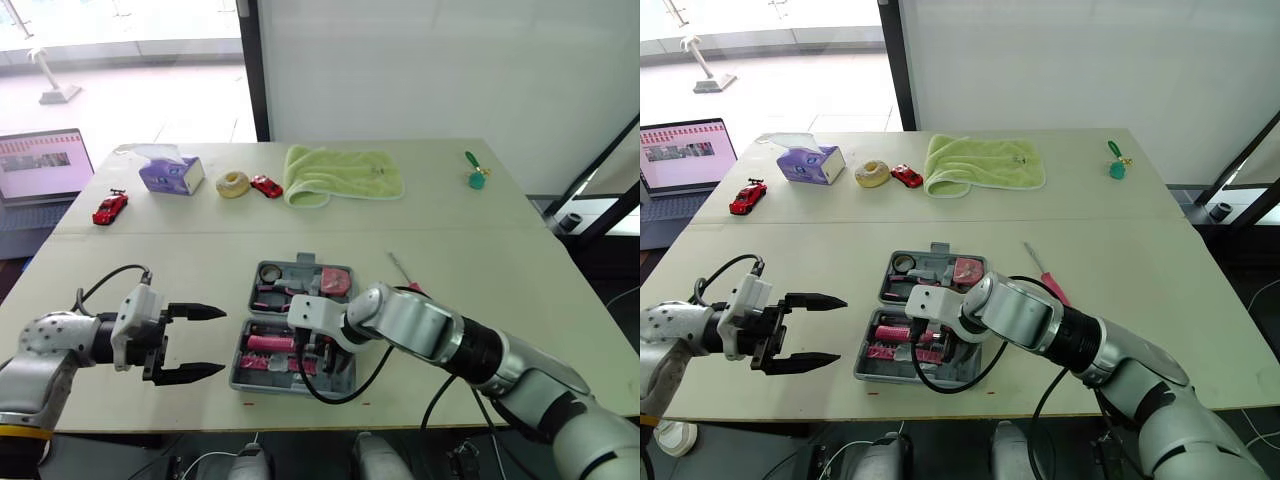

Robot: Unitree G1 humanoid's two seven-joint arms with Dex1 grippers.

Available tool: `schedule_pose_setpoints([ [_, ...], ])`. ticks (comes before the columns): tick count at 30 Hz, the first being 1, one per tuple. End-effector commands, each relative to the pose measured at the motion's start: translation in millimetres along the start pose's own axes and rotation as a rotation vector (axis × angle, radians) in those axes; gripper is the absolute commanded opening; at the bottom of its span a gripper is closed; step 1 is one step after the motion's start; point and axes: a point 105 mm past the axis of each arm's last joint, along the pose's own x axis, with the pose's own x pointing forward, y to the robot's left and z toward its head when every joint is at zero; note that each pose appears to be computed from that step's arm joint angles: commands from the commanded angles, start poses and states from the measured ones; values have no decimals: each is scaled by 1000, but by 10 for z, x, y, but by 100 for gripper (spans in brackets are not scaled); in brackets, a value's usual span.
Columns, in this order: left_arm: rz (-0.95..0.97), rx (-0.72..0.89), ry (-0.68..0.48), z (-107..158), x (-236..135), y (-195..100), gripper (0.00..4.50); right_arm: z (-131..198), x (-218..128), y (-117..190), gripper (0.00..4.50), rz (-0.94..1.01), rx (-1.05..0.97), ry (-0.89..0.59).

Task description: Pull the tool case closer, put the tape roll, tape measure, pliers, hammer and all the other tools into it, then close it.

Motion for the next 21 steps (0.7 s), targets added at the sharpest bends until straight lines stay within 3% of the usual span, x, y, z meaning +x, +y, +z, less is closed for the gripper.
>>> schedule_pose_setpoints([
  [1, 7, 34, -11, 89, -15, 15, 450, 142, -62, -50, 10, -31, -18, -42],
  [19, 13, 33, -13, 85, 6, 13, 450, 215, -32, -95, 10, -46, 4, -62],
  [21, 14, 32, -14, 89, 7, 16, 450, 239, -36, -89, 99, -46, 13, -77],
])
